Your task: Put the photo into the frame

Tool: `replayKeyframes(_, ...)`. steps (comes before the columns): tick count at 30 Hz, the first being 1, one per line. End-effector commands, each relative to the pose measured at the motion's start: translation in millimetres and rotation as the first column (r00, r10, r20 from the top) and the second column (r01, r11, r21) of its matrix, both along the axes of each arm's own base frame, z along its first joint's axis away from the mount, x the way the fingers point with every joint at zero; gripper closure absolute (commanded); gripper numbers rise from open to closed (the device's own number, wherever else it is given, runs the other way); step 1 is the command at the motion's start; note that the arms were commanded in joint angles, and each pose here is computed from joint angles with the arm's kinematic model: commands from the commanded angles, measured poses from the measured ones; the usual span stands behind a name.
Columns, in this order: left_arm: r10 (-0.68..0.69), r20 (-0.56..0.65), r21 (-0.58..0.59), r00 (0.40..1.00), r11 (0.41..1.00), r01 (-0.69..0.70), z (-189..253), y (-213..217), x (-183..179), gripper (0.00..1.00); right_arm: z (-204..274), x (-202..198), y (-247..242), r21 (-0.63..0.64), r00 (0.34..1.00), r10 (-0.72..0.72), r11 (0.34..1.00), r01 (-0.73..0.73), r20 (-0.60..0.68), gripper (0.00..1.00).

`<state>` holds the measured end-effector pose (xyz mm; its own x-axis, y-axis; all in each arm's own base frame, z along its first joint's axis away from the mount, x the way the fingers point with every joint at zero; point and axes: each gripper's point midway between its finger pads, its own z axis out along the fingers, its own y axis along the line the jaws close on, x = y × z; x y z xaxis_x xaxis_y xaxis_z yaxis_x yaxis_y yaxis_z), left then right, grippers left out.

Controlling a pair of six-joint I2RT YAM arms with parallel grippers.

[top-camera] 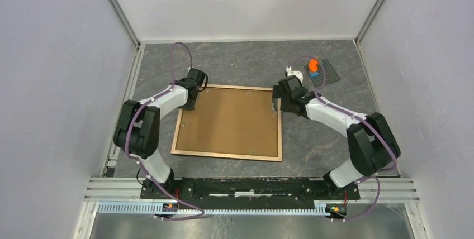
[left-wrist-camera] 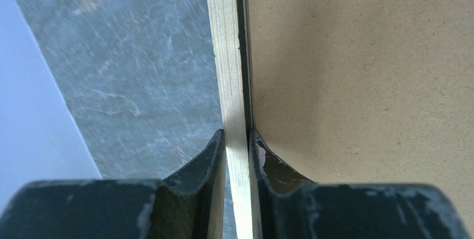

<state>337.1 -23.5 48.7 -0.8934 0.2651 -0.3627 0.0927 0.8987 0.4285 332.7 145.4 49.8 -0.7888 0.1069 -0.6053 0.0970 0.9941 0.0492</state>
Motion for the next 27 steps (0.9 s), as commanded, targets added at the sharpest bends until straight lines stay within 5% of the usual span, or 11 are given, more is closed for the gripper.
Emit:
replayKeyframes(1,-0.106,0.18,0.185,0.978,0.98,0.073,32.2,17.0,49.6,0.98,49.3,27.3,3.2,-0.092,0.957,0.214,0.976,-0.2,0.194,0.02)
replayKeyframes(8,-0.477,0.321,0.254,0.819,0.876,0.41,44.5,-23.9,103.5,0.98,68.6,30.9,37.0,-0.06,0.84,0.479,0.875,-0.48,0.254,0.03)
replayKeyframes(13,-0.656,0.286,0.252,0.699,0.755,0.606,35.6,-63.6,123.1,0.98,70.6,47.0,29.2,-0.168,0.826,0.509,0.861,-0.481,0.243,0.04)
replayKeyframes(16,-0.529,0.312,0.208,0.789,0.848,0.487,45.9,-57.5,137.4,0.98,70.2,58.5,31.3,-0.176,0.84,0.506,0.861,-0.478,0.194,0.03)
replayKeyframes(20,-0.205,0.364,-0.156,0.909,0.948,0.276,72.8,-73.6,115.1,0.98,63.5,74.8,29.5,-0.125,0.886,0.441,0.896,-0.426,0.143,0.02)
replayKeyframes(23,0.059,0.291,-0.403,0.955,0.913,0.066,89.0,-87.4,74.0,0.58,62.9,77.0,38.5,-0.071,0.89,0.436,0.9,-0.431,0.135,0.02)
replayKeyframes(26,0.292,0.164,-0.507,0.942,0.844,-0.174,97.1,-82.5,19.4,0.44,63.1,72.4,42.0,-0.029,0.896,0.42,0.907,-0.42,0.142,0.02)
replayKeyframes(27,0.35,0.16,-0.511,0.923,0.829,-0.226,102.3,-76.7,3.3,0.2,63.8,71.0,43.9,-0.016,0.893,0.423,0.905,-0.426,0.15,0.02)
